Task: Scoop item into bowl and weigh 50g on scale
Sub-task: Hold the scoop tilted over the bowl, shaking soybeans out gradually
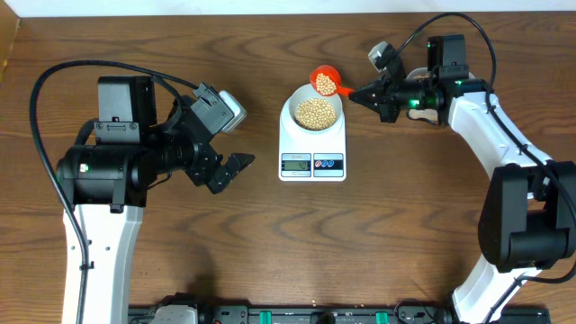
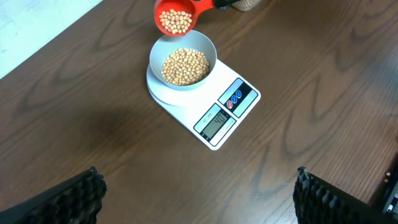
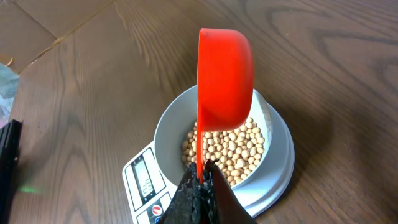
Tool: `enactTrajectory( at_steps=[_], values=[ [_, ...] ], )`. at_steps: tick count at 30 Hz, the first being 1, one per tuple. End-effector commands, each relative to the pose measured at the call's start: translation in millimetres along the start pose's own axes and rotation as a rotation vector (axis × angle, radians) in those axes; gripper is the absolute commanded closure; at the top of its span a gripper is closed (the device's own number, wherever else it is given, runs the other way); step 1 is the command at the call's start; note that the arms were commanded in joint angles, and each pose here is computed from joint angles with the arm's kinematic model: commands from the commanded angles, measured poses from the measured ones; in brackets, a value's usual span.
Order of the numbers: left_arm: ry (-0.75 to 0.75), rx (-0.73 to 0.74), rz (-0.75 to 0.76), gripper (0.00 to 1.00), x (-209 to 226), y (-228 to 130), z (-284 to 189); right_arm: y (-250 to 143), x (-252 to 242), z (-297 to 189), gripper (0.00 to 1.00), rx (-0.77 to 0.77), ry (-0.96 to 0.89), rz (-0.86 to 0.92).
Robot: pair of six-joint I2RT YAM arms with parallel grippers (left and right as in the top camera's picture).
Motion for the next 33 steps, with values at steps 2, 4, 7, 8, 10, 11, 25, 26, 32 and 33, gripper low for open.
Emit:
enactTrajectory(
  at_steps=[2, 4, 7, 8, 10, 11, 25, 26, 32, 33],
  values=[
    [0.006, -0.022, 0.006, 0.02, 1, 4, -4, -4, -1, 4, 0.99, 0.008, 0.022, -0.002],
    [0.006, -0.022, 0.006, 0.01, 1, 4, -4, -4, -1, 4, 0.99, 0.008, 0.022, -0.002],
    [0.006, -0.021, 0.006, 0.02, 1, 4, -4, -5, -1, 4, 0.99, 0.011, 0.023, 0.004],
    [0.006, -0.021, 0.006, 0.02, 1, 4, -4, -5, -1, 4, 0.99, 0.012, 0.023, 0.005],
    [0.006, -0.022, 0.006, 0.01, 1, 4, -4, -5, -1, 4, 0.99, 0.012, 0.022, 0.004],
    [0.006, -0.022, 0.006, 0.02, 1, 4, -4, -5, -1, 4, 0.99, 0.012, 0.022, 0.004],
    [0.006, -0.022, 0.006, 0.01, 1, 4, -4, -4, 4, 4, 0.99, 0.001, 0.075, 0.003],
    [0.006, -0.022, 0.006, 0.02, 1, 4, -4, -5, 0, 5, 0.99, 0.015, 0.027, 0.003],
    [0.006, -0.022, 0.006, 0.02, 1, 4, -4, -3, 4, 5, 0.99, -0.001, 0.068, -0.011],
    [0.006, -0.022, 0.006, 0.02, 1, 4, -4, -2, 4, 5, 0.99, -0.006, 0.080, -0.014]
  ],
)
Point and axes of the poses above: each gripper's point midway between its finger pads, its own z axis out along the fingers, its own x axis along the line the jaws close on, y = z × x, the point moved 9 cm from there along -z, back along the fingers, and after that the axes turned 14 degrees about z, right-handed, at the moved point
